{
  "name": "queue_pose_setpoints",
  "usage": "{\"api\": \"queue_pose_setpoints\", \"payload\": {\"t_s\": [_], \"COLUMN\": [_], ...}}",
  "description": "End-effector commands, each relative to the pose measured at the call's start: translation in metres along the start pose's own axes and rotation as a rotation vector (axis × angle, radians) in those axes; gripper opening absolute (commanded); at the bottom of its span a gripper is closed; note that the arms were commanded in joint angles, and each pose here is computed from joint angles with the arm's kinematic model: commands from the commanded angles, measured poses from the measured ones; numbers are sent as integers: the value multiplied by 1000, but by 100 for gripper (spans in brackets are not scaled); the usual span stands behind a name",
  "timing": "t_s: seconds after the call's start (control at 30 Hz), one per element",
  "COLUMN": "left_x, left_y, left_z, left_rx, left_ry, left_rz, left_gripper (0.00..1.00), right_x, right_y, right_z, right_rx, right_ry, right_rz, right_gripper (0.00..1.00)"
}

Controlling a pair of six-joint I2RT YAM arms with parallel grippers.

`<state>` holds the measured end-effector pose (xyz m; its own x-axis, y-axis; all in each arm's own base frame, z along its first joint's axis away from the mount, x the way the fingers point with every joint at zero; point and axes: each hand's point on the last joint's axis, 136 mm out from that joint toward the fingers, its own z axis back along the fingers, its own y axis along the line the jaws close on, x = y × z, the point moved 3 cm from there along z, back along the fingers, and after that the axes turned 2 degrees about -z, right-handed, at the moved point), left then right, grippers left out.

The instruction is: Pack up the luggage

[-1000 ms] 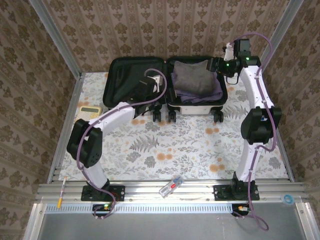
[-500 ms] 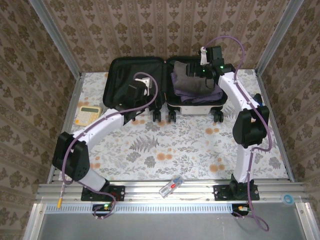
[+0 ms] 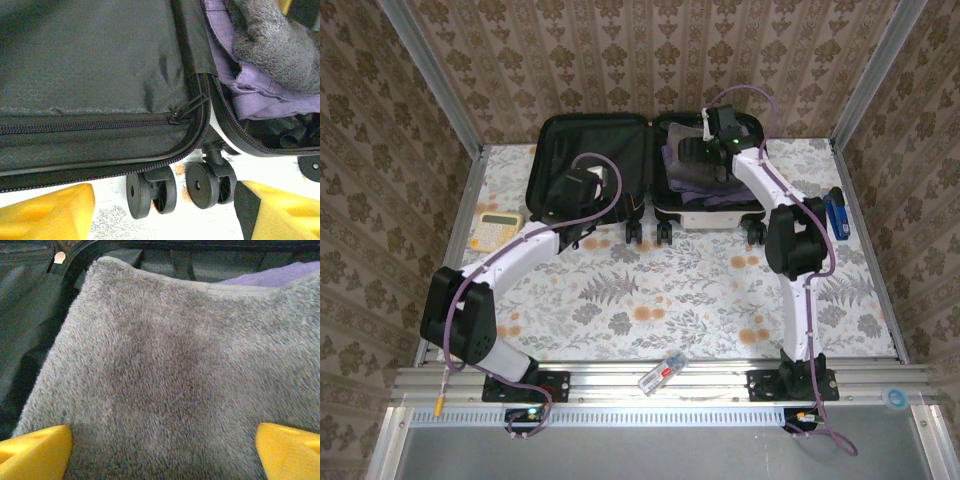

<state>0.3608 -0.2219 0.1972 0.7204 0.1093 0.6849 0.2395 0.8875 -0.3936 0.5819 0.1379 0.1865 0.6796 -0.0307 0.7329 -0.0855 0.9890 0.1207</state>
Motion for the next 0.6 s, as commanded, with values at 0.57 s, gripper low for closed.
{"api": "queue_pose_setpoints", "payload": {"t_s": [0.57], "left_x": [-4], "left_y": [10], "left_z": [-9], "left_rx": [40], "left_ry": [49], "left_rz": [14], "left_gripper": [76], "right_x": [-74], "right_y": [-14], "right_z": [-25], "right_rx": [-211], "right_ry": [286], "right_rz": [170], "right_gripper": [96]}}
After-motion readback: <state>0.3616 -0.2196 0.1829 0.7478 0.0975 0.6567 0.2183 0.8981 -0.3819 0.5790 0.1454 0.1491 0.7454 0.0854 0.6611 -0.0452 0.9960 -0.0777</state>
